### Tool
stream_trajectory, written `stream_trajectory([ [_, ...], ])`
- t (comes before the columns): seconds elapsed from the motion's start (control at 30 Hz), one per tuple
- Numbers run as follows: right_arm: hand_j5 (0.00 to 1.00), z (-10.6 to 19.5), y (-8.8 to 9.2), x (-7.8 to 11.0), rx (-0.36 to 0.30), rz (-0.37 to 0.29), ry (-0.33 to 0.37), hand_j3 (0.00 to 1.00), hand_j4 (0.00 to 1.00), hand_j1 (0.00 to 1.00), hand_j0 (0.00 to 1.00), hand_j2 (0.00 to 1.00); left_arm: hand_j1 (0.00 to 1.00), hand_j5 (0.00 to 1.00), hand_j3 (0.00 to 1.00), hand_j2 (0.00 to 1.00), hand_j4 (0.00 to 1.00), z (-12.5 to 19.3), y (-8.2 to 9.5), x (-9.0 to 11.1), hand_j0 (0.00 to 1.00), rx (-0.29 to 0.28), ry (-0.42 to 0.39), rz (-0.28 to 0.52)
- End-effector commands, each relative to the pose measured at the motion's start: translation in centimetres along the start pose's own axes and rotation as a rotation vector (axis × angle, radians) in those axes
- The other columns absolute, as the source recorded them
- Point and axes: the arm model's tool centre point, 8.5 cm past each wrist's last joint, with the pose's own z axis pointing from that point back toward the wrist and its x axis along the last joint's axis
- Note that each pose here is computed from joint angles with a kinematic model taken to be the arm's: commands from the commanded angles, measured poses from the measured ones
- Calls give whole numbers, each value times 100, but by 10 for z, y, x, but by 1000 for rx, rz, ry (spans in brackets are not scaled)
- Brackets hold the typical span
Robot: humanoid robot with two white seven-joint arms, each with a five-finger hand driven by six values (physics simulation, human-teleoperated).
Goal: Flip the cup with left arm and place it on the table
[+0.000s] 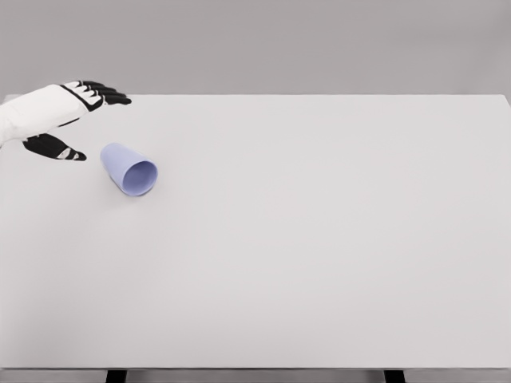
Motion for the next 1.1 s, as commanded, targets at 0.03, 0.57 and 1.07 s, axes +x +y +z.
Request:
stream_trajectory([
  [0.03,100,0,0,0,0,0,0,100,100,100,100,100,100,100,100,100,100,-11,-19,4,100,-82,-4,-19],
  [0.57,100,0,0,0,0,0,0,100,100,100,100,100,100,100,100,100,100,-51,-41,-31,100,-360,43,-51],
  [1.07,100,0,0,0,0,0,0,100,100,100,100,100,100,100,100,100,100,-78,-45,-23,100,-360,21,-54],
])
